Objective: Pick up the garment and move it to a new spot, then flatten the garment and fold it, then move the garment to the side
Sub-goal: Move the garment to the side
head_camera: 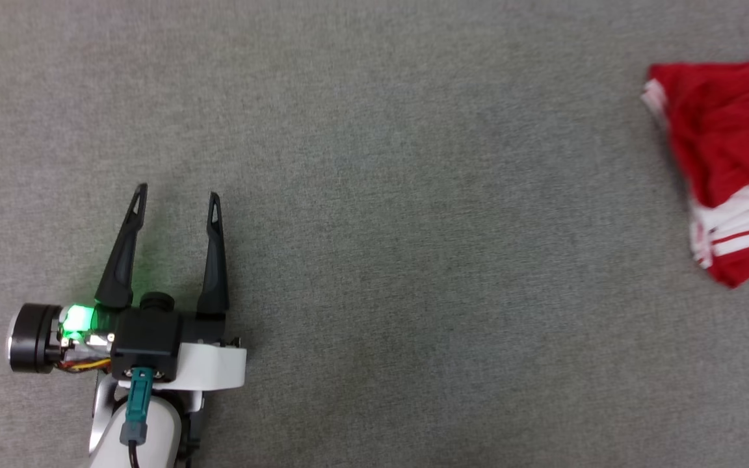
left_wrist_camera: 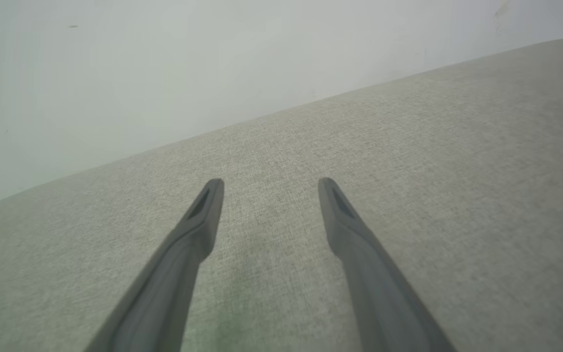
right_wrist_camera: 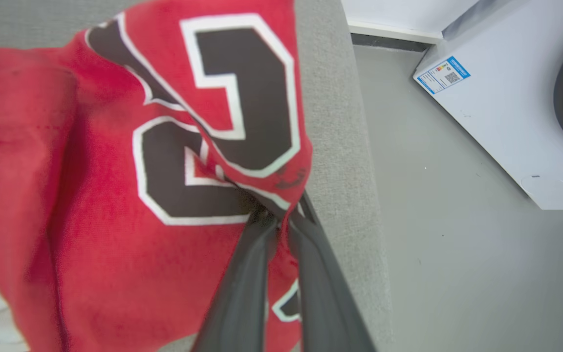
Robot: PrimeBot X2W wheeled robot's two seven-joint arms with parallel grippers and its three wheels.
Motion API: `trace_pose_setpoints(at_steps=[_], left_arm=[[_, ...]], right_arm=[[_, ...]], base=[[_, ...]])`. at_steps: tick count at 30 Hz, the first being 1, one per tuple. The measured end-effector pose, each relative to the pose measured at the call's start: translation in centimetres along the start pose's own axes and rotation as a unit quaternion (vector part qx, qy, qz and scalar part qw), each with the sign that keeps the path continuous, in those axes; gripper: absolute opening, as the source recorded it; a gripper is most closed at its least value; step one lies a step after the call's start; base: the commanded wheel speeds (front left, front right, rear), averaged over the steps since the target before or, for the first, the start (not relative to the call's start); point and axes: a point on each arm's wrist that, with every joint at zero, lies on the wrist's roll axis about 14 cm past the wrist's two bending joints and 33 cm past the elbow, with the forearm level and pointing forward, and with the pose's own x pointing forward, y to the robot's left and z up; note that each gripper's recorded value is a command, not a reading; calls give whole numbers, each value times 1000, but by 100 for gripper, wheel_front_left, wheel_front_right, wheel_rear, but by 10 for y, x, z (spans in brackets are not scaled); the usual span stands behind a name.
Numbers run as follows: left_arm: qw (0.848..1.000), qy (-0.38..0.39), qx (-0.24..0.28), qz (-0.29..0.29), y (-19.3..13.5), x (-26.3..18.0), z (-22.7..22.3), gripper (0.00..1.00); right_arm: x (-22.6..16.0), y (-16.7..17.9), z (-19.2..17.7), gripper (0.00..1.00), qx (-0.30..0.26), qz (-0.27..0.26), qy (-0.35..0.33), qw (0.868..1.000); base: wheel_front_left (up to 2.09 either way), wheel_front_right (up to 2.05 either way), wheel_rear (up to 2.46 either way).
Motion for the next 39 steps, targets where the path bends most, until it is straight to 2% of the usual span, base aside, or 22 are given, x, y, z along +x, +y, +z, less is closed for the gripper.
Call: trace_pose_setpoints(at_steps=[7, 15, 16, 17, 23, 29, 34, 39], left_arm=[[1000, 3, 1, 3, 1, 8, -13, 100], [1000, -2, 6, 9, 4, 9, -13, 100], [1000, -3, 7, 10, 5, 8, -12, 100], [1000, -3, 7, 11, 5, 8, -11, 100], [1000, -9, 10, 17, 7, 4, -1, 100], [999, -15, 11, 30, 12, -11, 18, 100], [999, -17, 13, 46, 20, -32, 35, 100], [998, -25, 12, 62, 27, -52, 53, 100]], right_arm=[[18, -45, -5, 0, 26, -71, 19, 997], [23, -64, -7, 0, 53, -105, 15, 993], [23, -64, -7, 37, 55, -106, 12, 993], [24, -61, -7, 100, 58, -103, 10, 993], [20, -53, 4, 100, 62, -97, -28, 993], [-4, -51, 44, 100, 32, -93, -132, 986], [-36, -28, 88, 100, 9, -66, -245, 967], [-78, 2, 126, 100, 1, -34, -355, 934]], base=[[0, 0, 0], [0, 0, 0], [0, 0, 0], [0, 0, 0], [0, 0, 0], [0, 0, 0], [0, 0, 0], [0, 0, 0]])
